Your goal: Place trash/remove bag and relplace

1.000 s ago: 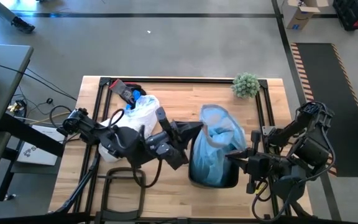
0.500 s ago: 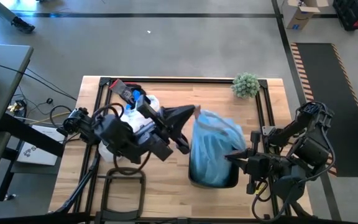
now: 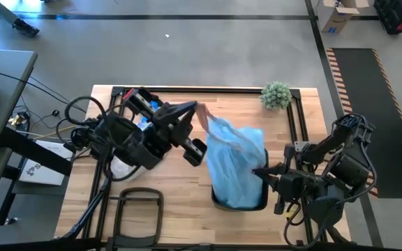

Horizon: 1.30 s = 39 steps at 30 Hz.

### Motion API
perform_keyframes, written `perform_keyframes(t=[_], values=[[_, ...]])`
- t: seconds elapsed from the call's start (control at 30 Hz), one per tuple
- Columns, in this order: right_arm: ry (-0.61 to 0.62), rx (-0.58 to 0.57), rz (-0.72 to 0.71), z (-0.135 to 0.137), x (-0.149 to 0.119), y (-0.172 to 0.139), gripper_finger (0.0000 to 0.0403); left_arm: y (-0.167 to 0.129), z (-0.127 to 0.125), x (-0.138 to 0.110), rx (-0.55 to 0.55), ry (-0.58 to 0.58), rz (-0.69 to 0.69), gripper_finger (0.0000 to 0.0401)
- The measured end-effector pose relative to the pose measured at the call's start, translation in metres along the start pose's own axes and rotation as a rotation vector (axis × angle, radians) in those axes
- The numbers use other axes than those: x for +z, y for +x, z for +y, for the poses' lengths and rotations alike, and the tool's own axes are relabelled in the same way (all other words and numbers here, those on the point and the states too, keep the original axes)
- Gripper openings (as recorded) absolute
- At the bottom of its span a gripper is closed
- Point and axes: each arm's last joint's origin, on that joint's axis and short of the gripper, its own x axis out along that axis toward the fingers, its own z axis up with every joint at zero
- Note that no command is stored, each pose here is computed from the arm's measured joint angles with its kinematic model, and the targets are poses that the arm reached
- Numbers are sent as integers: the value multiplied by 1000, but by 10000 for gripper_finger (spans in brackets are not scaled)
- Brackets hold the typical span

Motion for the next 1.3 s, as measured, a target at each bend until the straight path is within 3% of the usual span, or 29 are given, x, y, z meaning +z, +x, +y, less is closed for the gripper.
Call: perform_keyframes(t=[0.27,0.43,0.6,0.73,0.83,0.9,1.0,1.13,1.3], values=[[-146,-211,-198,-19,49,-15,0,0,-12,-2,-130,44,34,0],[-166,-221,-341,-53,80,-16,0,0,-20,-7,-207,-19,64,0],[-175,-214,-577,-96,103,-20,0,-1,-34,-20,-323,-35,50,0],[-65,-209,-866,-137,118,-39,0,8,-18,-19,-219,-66,-128,0],[37,-152,-1052,-165,123,-54,0,17,13,-12,-98,-178,-252,0],[109,-106,-1115,-180,122,-60,0,22,29,-10,-77,-272,-287,0],[153,-44,-1063,-186,118,-55,0,28,32,-17,-149,-355,-236,0],[108,57,-864,-171,107,-31,0,31,14,-35,-277,-342,-132,0],[9,113,-654,-148,94,-3,0,35,13,-45,-270,-362,-151,0]])
